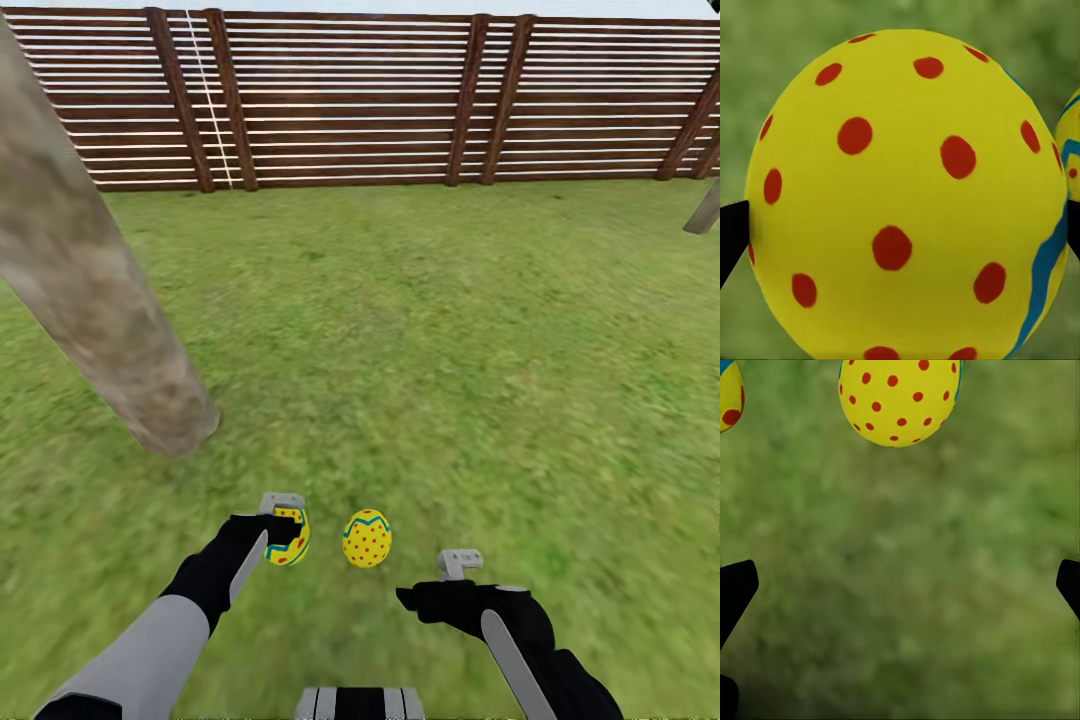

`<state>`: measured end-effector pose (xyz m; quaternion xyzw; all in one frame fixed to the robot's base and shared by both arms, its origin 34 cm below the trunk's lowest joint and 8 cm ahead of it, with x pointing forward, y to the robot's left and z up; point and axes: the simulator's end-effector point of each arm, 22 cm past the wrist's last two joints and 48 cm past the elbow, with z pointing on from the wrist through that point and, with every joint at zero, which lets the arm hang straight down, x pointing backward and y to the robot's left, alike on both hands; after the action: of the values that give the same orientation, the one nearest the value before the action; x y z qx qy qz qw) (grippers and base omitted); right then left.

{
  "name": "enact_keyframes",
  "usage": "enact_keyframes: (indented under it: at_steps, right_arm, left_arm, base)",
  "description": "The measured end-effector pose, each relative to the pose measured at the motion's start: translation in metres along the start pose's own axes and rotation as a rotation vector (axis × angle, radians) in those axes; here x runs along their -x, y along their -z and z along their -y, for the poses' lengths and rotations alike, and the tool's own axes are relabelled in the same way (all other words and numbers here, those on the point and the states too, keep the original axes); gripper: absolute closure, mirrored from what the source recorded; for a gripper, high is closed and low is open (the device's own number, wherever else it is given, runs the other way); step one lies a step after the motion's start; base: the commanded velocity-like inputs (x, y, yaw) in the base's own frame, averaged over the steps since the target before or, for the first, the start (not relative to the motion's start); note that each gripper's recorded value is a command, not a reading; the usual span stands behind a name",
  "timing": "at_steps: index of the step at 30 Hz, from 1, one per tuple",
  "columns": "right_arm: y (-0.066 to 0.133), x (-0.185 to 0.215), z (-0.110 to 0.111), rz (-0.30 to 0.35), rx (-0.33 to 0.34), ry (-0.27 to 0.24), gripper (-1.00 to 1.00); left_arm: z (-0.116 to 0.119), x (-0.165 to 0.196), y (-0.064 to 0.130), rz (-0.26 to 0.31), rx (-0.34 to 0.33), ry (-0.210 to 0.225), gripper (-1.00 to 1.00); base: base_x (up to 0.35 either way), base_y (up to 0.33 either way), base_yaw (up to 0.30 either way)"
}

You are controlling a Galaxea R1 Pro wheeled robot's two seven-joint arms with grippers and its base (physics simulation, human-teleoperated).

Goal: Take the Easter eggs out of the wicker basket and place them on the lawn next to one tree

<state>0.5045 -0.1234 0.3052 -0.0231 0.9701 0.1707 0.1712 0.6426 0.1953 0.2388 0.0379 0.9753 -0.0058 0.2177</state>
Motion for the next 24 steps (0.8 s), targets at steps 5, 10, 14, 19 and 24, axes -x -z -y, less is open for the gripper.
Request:
enact_keyframes:
  at_steps: [5,10,14,19,24]
  right_arm:
    - [0.005,0.008,-0.005,0.025,0.01,0.007,-1.0]
    - [0.026,0.043,-0.019,0.135,0.035,0.03,-1.0]
    - [0.028,0.041,-0.026,0.143,0.058,0.027,-1.0]
    - [0.036,0.038,-0.069,0.134,0.268,0.021,-1.0]
    - [0.057,0.041,-0.086,0.118,0.465,-0.025,-1.0]
  left_arm:
    - [0.0,-0.003,-0.003,-0.003,-0.001,0.001,1.0]
    - [0.0,-0.003,-0.003,-0.002,-0.001,0.002,1.0]
    - [0.0,-0.003,-0.003,-0.002,-0.001,0.002,1.0]
    - [0.0,-0.003,-0.003,-0.002,-0.001,0.002,1.0]
    - [0.0,-0.003,-0.003,-0.003,-0.001,0.002,1.0]
  base:
    - [0.0,0.0,0.0]
    - [0.0,0.0,0.0]
    - [0.0,0.0,0.0]
    - [0.0,0.0,0.0]
    - [0.0,0.0,0.0]
